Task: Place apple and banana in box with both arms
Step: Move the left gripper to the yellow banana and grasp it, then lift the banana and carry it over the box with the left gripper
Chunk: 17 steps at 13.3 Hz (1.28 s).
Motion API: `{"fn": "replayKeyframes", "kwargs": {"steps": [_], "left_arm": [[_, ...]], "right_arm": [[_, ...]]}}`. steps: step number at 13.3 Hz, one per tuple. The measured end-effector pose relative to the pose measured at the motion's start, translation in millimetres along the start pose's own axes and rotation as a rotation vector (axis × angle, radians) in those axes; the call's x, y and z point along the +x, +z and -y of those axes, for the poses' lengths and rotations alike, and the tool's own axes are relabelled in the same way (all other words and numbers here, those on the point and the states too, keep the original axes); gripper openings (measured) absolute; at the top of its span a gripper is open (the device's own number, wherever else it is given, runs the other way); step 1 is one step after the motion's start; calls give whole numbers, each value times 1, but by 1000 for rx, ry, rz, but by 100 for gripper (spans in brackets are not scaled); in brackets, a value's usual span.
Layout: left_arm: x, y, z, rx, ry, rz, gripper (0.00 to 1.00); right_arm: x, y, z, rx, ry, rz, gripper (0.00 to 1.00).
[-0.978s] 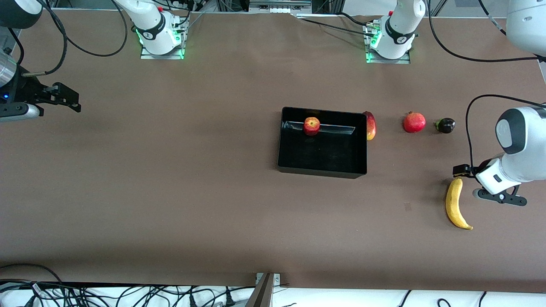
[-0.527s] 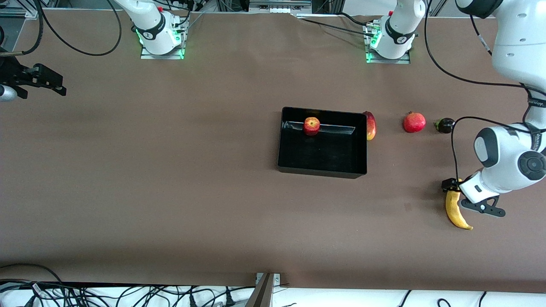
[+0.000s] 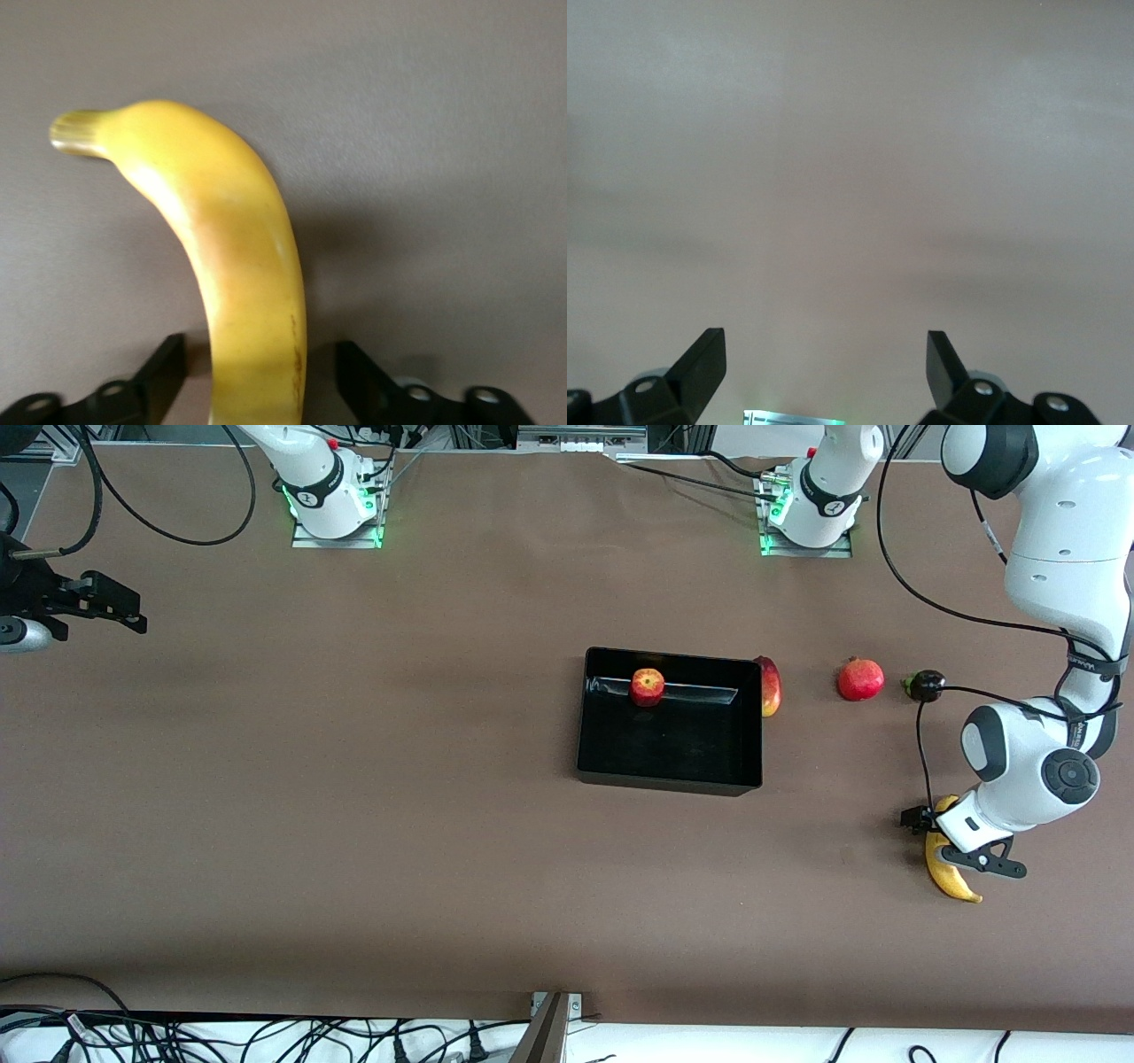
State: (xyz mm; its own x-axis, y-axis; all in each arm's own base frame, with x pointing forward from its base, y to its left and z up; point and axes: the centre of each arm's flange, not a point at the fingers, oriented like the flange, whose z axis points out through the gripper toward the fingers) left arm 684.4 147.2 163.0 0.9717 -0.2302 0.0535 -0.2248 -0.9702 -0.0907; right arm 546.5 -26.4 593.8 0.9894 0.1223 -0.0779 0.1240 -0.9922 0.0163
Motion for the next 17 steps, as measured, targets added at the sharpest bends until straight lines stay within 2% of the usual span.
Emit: {"fn": "replayKeyframes", "kwargs": {"steps": [1, 3, 4, 7, 10, 12, 14, 17], "left_arm": [[3, -4, -3, -6, -13, 3, 61], [11, -21, -24, -50, -53, 62, 37], [17, -40, -42, -77, -78, 105, 34], [33, -135, -122, -95, -170, 245, 34], [27, -219, -242, -110, -248, 358, 34], [14, -226, -327, -81, -228, 426, 34], [-3, -205, -393, -82, -168, 484, 34], [-13, -170, -437, -116, -110, 511, 34]], "right_arm": [[1, -1, 0, -1, 0, -9, 100], [3, -2, -1, -4, 0, -26, 100], [3, -3, -1, -4, 0, -27, 100], [4, -2, -1, -1, 2, -25, 100], [5, 1, -1, 1, 1, -21, 100], [6, 2, -1, 2, 2, -19, 100], [6, 3, -2, 2, 2, -16, 100], [7, 4, -2, 2, 2, -15, 100]]}}
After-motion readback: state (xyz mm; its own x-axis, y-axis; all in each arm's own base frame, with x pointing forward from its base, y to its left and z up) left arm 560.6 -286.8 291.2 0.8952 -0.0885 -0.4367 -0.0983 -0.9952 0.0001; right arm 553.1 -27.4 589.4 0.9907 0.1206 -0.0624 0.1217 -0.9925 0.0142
